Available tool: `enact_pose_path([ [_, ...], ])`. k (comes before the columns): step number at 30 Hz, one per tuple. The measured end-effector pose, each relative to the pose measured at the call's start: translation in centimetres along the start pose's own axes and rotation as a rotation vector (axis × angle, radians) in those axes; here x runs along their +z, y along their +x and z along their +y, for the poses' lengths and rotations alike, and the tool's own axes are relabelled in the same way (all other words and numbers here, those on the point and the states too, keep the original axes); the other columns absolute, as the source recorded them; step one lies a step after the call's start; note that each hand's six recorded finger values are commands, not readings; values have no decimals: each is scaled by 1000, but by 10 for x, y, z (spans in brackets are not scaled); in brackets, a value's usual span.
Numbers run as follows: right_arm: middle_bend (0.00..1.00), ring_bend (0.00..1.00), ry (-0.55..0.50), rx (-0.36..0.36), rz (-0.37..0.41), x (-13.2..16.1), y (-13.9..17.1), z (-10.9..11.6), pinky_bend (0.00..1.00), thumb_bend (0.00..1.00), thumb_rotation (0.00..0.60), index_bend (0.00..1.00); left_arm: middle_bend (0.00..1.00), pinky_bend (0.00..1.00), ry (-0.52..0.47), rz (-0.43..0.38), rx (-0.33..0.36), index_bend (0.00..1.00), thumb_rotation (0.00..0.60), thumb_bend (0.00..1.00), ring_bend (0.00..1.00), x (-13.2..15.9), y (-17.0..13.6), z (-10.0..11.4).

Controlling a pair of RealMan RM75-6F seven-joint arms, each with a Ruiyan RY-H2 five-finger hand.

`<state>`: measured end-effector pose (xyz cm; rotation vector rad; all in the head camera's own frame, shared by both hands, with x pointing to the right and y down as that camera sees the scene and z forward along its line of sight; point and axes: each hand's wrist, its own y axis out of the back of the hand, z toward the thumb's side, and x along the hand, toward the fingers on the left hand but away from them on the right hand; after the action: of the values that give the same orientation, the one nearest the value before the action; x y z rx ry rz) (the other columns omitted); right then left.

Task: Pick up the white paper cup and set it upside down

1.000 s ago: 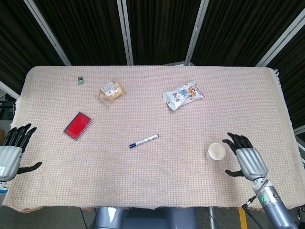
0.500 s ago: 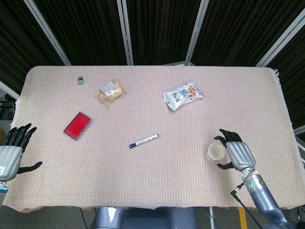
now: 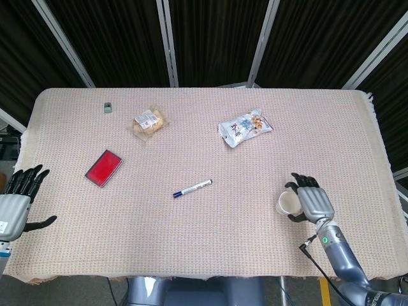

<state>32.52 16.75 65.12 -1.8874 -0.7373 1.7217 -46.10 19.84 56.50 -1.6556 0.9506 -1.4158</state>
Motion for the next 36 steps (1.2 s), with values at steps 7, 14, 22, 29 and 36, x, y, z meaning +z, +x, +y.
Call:
enact_pose_path([
  [7, 0, 0, 6, 11, -13, -1, -4, -3, 0, 127, 600, 296, 0, 0, 0, 0, 0, 0, 600, 35, 0, 0, 0, 0],
  [14, 0, 0, 8, 6, -19, -2, -4, -4, 0, 176, 600, 410, 0, 0, 0, 1, 0, 0, 600, 34, 0, 0, 0, 0],
  [22, 0, 0, -28, -10, -6, 4, -5, 1, 0, 178, 600, 421, 0, 0, 1, 1, 0, 0, 600, 34, 0, 0, 0, 0],
  [29, 0, 0, -114, -58, 4, 13, -17, 22, 0, 179, 600, 421, 0, 0, 0, 2, 0, 0, 600, 35, 0, 0, 0, 0],
  [36, 0, 0, -237, -112, -21, 17, -45, 44, 0, 178, 600, 422, 0, 0, 0, 3, -1, 0, 600, 35, 0, 0, 1, 0],
])
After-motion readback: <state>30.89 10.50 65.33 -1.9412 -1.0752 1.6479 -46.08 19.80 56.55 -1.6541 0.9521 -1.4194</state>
